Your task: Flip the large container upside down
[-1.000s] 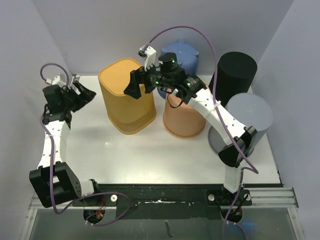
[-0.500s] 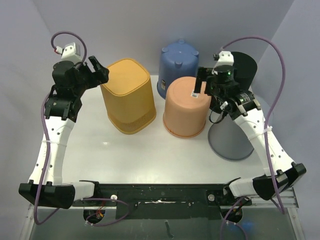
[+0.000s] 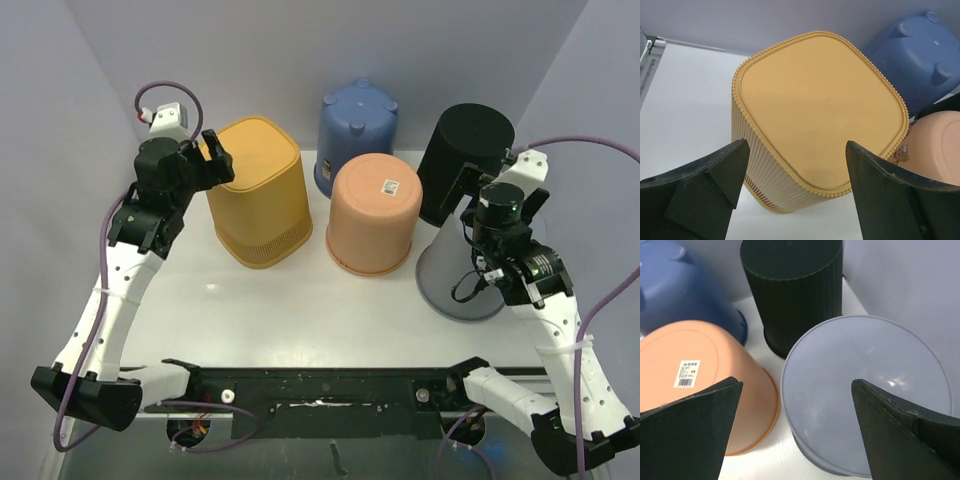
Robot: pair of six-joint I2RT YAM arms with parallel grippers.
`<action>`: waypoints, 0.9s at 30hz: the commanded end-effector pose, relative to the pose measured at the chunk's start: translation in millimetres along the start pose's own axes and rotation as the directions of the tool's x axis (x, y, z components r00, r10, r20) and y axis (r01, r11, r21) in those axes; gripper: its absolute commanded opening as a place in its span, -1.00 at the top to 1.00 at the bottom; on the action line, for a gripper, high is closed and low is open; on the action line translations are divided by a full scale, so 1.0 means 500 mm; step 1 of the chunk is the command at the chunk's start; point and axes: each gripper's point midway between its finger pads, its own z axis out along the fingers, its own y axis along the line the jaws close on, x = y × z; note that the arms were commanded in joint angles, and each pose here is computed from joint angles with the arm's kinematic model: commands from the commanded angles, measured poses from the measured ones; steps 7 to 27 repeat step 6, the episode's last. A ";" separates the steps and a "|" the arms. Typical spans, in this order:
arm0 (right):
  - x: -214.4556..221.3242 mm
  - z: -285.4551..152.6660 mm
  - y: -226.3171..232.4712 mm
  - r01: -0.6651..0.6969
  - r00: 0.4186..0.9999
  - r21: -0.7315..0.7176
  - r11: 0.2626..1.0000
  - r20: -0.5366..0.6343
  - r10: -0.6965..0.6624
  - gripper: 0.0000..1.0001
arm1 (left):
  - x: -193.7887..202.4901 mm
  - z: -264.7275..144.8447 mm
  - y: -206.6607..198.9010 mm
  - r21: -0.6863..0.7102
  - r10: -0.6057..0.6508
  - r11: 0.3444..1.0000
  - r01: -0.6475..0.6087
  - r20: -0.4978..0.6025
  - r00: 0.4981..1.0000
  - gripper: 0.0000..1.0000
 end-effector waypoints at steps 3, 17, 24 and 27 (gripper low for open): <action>-0.044 -0.006 -0.037 -0.094 0.990 0.083 0.992 0.116 0.084 -0.95 | -0.034 -0.022 0.009 -0.054 0.034 0.998 -0.030 0.082 0.996 -0.56; -0.047 -0.004 -0.035 -0.095 0.989 0.083 0.992 0.119 0.085 -0.95 | -0.029 -0.017 0.010 -0.062 0.036 0.998 -0.032 0.065 0.997 -0.56; -0.047 -0.004 -0.035 -0.095 0.989 0.083 0.992 0.119 0.085 -0.95 | -0.029 -0.017 0.010 -0.062 0.036 0.998 -0.032 0.065 0.997 -0.56; -0.047 -0.004 -0.035 -0.095 0.989 0.083 0.992 0.119 0.085 -0.95 | -0.029 -0.017 0.010 -0.062 0.036 0.998 -0.032 0.065 0.997 -0.56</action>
